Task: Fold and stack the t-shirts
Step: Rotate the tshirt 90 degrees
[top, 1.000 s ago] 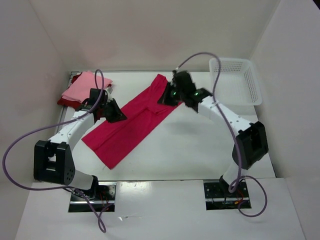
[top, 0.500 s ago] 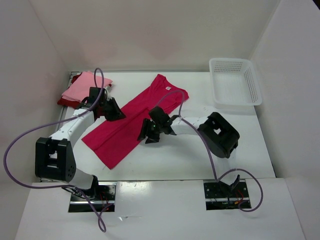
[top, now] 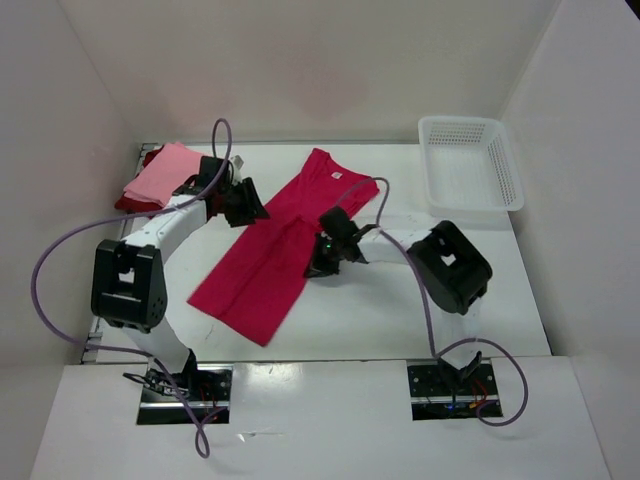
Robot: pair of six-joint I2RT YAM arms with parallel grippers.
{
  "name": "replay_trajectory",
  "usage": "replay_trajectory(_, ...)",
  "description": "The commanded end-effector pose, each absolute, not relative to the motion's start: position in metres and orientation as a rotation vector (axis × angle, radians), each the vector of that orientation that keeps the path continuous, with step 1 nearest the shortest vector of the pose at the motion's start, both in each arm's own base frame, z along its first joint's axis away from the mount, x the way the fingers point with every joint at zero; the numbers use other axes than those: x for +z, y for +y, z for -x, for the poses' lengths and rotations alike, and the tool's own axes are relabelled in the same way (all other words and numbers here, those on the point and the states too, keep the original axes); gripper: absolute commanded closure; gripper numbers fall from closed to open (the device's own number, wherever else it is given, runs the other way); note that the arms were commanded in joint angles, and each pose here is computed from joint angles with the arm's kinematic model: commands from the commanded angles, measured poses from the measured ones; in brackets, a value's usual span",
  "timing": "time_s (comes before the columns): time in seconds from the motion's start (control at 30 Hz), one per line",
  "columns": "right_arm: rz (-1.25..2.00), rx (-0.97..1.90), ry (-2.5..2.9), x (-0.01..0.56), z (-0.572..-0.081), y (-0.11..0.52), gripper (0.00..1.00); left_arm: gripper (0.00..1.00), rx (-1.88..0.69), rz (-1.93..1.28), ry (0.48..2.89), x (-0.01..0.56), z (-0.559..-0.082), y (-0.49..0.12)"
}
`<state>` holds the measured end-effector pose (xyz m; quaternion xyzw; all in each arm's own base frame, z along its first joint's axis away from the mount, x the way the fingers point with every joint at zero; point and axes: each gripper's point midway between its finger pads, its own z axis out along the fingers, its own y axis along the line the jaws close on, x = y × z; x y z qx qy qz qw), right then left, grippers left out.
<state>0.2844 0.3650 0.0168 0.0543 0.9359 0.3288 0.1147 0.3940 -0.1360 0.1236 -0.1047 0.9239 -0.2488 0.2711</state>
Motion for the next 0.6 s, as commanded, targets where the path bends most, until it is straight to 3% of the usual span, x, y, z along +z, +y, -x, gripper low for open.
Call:
replay_trajectory(0.0,-0.083,0.798,2.822,0.027,-0.274,0.287,1.0,0.44,-0.634,0.183,2.454,0.12,-0.421,-0.149)
replay_trajectory(0.1,-0.022,0.791,2.915,0.027,-0.263,0.24,1.0,0.42,-0.626,0.161,2.453,0.11,-0.442,-0.162)
replay_trajectory(0.2,-0.012,0.741,2.945,0.026,-0.261,0.211,0.93,0.41,-0.631,0.148,2.45,0.097,-0.466,-0.171)
replay_trajectory(0.3,-0.044,0.738,2.903,0.035,-0.266,0.202,0.61,0.41,-0.671,0.142,2.486,0.072,-0.48,-0.186)
replay_trajectory(0.37,-0.069,0.786,2.857,0.046,-0.273,0.204,0.5,0.41,-0.685,0.135,2.482,0.062,-0.497,-0.192)
replay_trajectory(0.57,-0.094,0.806,2.812,0.052,-0.283,0.202,0.5,0.45,-0.675,0.129,2.492,0.03,-0.533,-0.205)
